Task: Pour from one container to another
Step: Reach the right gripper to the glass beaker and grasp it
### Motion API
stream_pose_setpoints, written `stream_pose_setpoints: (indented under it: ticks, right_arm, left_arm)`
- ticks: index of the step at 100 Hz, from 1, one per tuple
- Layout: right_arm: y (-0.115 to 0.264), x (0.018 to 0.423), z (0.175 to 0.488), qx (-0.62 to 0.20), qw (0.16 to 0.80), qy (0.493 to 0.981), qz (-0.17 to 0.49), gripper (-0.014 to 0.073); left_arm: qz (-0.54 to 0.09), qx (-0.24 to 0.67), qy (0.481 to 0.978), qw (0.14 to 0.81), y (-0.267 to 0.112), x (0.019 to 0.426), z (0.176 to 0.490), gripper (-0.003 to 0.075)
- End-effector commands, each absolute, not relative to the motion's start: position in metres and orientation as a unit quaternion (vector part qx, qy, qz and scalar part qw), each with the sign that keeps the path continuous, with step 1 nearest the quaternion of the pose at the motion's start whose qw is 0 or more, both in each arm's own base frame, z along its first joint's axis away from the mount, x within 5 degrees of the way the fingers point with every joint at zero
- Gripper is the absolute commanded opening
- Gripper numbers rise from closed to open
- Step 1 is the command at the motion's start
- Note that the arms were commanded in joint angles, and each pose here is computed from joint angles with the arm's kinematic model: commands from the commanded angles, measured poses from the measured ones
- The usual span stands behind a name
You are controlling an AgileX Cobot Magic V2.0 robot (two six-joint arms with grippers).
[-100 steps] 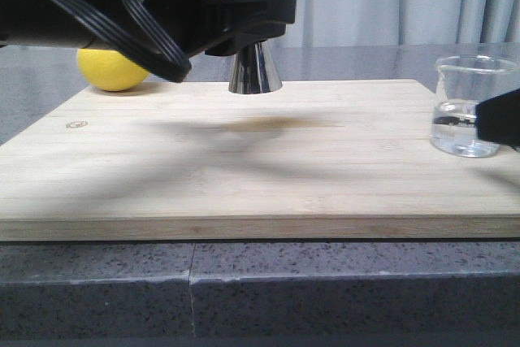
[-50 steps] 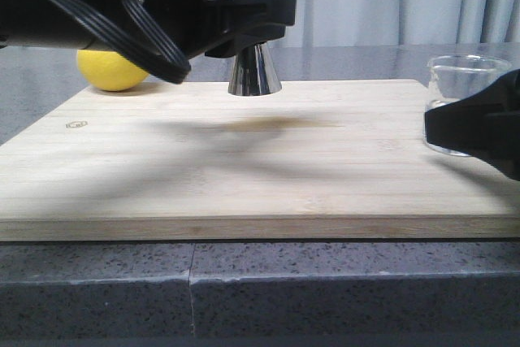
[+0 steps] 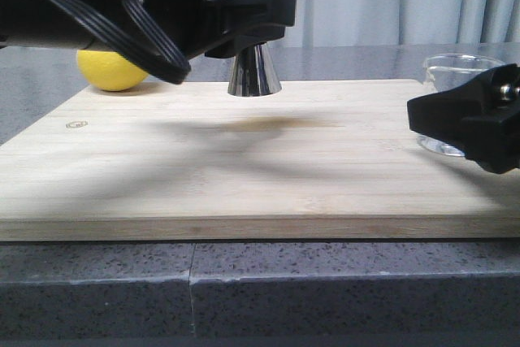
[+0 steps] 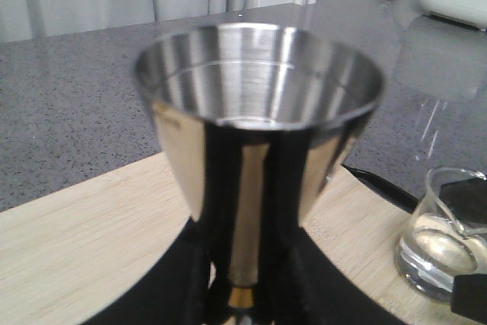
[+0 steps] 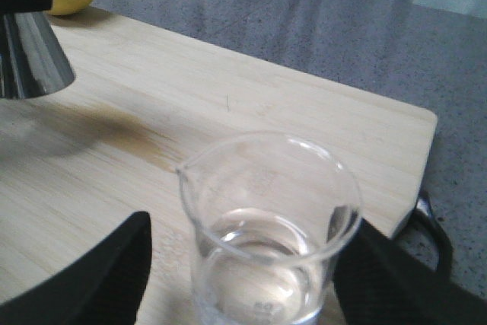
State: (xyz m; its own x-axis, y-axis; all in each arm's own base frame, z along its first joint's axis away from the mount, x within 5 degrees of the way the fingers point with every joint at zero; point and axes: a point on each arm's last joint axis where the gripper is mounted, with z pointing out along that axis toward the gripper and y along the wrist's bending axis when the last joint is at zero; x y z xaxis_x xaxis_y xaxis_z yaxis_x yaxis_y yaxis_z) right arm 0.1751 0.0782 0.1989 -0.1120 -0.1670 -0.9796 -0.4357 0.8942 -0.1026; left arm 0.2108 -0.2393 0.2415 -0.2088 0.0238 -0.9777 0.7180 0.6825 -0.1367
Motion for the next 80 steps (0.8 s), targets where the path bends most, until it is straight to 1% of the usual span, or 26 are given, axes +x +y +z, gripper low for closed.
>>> stream_pose_setpoints:
  ticks: [1, 30, 43, 51, 72, 80]
  right_arm:
    - [0.082, 0.181, 0.214, -0.202, 0.686, 0.691, 0.108, 0.0449]
    - [0.085, 0.189, 0.208, -0.201, 0.703, 0.673, 0.108, 0.0449]
    - [0.084, 0.192, 0.204, -0.188, 0.704, 0.677, 0.104, 0.0437]
    - [0.084, 0.194, 0.202, -0.185, 0.702, 0.680, 0.103, 0.0406]
    - [0.085, 0.195, 0.198, -0.186, 0.696, 0.686, 0.102, 0.0262]
    - [0.085, 0.195, 0.199, -0.185, 0.700, 0.682, 0.102, 0.0223]
  left_arm:
    - [-0.334, 0.240, 0.666, 0.623, -0.240, 0.209, 0.273, -0.0019]
    - [-0.334, 0.241, 0.667, 0.621, -0.240, 0.209, 0.272, -0.0019]
    - [-0.332, 0.242, 0.671, 0.618, -0.240, 0.209, 0.271, -0.0019]
    - [-0.332, 0.242, 0.671, 0.617, -0.240, 0.209, 0.271, -0.0019]
    - [-0.332, 0.242, 0.671, 0.617, -0.240, 0.209, 0.271, -0.0019]
    - [-0.332, 0.242, 0.671, 0.617, -0.240, 0.209, 0.271, -0.0019]
